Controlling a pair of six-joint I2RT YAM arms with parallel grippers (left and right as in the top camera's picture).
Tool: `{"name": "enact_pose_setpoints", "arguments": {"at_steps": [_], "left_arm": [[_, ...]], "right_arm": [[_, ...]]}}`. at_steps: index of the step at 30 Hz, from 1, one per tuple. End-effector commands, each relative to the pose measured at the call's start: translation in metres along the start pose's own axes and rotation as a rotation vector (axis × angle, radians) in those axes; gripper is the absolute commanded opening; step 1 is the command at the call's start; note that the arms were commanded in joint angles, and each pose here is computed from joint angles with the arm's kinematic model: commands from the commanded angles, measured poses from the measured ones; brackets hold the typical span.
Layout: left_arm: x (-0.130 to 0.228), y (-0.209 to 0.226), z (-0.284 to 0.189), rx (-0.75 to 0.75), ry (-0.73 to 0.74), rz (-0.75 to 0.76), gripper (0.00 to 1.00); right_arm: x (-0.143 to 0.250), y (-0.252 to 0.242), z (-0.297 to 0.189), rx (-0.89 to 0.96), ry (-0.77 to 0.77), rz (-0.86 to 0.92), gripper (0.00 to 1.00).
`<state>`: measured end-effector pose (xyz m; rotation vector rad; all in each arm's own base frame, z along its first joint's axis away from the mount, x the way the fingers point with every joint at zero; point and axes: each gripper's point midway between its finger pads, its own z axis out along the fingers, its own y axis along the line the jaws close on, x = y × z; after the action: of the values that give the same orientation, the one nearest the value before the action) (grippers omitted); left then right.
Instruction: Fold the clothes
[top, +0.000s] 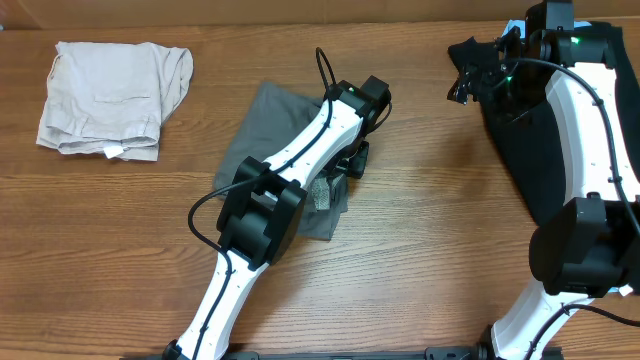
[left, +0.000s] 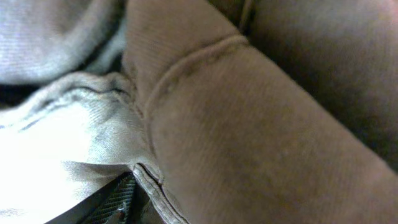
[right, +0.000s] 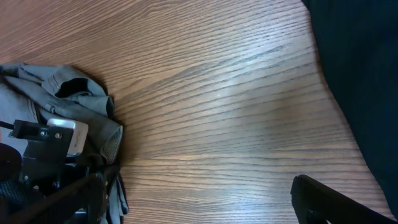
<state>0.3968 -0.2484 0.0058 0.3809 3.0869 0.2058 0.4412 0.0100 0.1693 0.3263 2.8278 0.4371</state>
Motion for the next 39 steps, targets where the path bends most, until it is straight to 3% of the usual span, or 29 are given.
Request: {"name": "enact_pose_setpoints", "arguments": {"at_steps": [1,4,5,7,11,18,24,32,39], "left_arm": [[0.003,0.009,0.019,-0.048,0.026,0.011,0.67],[0.006,0.006,0.025,-0.048,0.028,0.018,0.59],[0.008,0.005,0.028,-0.048,0.03,0.02,0.45],[0.01,0.002,0.032,-0.042,0.033,0.023,0.27],[0.009,0.002,0.033,-0.041,0.028,0.023,0.05],[-0.002,0.015,0.019,-0.044,0.019,0.122,0.04],[-0.026,0.071,-0.049,-0.063,-0.021,0.057,0.04],[-0.058,0.171,-0.163,-0.033,-0.286,-0.109,0.04],[-0.062,0.244,-0.232,-0.086,-0.519,-0.135,0.04]], "right_arm": [[-0.005,0.006,-0.017,-0.006,-0.046,-0.024,1.0],[-0.005,0.006,-0.017,-0.006,-0.046,-0.024,1.0],[-0.005,0.006,-0.017,-0.006,-0.046,-0.024,1.0],[-0.005,0.006,-0.017,-0.006,-0.046,-0.024,1.0],[-0.005,0.006,-0.017,-0.006,-0.046,-0.027,1.0],[-0.005,0.006,-0.017,-0.006,-0.046,-0.026,1.0],[-0.007,0.007,-0.017,-0.008,-0.053,-0.029,1.0],[-0.009,0.007,-0.017,-0.01,-0.064,-0.032,1.0],[-0.009,0.007,-0.017,-0.01,-0.064,-0.032,1.0]]}}
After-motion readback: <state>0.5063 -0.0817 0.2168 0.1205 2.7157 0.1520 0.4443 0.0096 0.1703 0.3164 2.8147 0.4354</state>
